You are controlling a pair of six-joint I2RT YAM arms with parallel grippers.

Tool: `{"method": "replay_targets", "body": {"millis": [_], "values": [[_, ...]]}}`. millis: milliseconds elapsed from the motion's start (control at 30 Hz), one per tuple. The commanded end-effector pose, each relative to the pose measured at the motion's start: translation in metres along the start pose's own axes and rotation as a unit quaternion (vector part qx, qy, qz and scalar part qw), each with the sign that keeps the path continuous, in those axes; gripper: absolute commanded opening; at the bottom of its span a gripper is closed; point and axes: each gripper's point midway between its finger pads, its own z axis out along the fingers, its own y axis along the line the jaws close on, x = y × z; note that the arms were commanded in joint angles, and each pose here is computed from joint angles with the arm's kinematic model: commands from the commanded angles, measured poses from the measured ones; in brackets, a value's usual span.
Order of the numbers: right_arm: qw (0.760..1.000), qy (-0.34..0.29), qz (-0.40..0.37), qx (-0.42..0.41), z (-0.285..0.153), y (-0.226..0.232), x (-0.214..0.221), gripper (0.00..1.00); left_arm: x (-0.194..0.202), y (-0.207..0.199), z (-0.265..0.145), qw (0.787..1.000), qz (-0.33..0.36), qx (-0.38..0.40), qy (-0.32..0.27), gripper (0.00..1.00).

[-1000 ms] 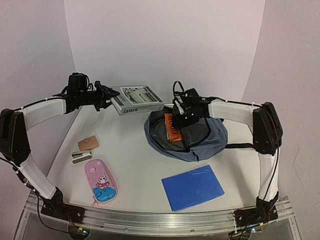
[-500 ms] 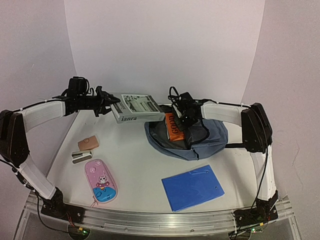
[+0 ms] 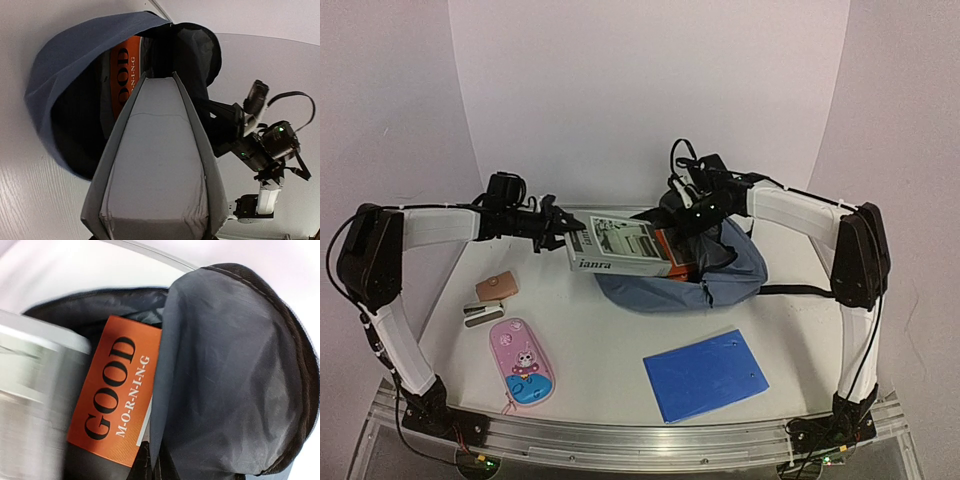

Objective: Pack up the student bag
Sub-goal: Place the book in the student bag.

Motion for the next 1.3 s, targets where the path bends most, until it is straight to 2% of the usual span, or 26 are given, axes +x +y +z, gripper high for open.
{"method": "replay_targets", "body": {"millis": [0,200,533,767,833,933,1067,1267], "values": [[0.994,-0.082,0.002,-0.077,-0.048,0.027,-0.053,0.0,-0.015,-0.023,0.029,0.998,0.043,0.035,-0.001,0.08],[0.99,-0.074,0.017,-0.118,-0.049,0.042,-0.047,0.0,-0.041,-0.019,0.065,0.998,0.032,0.044,-0.015,0.08],[0.98,-0.097,0.037,-0.168,-0.057,0.073,-0.067,0.0,-0.056,0.002,0.128,0.998,-0.018,0.046,-0.029,0.1],[0.975,-0.106,0.037,-0.194,-0.06,0.084,-0.077,0.0,-0.062,-0.003,0.158,0.998,-0.026,0.052,-0.036,0.16],[0.976,-0.103,0.036,-0.19,-0.058,0.083,-0.074,0.0,-0.063,0.002,0.167,0.998,-0.03,0.041,-0.039,0.21],[0.979,-0.094,0.036,-0.178,-0.051,0.079,-0.067,0.0,-0.064,0.016,0.169,0.998,-0.036,0.008,-0.041,0.4],[0.984,-0.078,0.043,-0.155,-0.034,0.069,-0.056,0.0,-0.062,0.019,0.137,0.997,-0.013,-0.06,-0.05,0.61],[0.984,-0.077,0.057,-0.149,-0.027,0.061,-0.056,0.0,-0.038,0.021,0.097,0.99,0.014,-0.134,-0.034,0.73]]}}
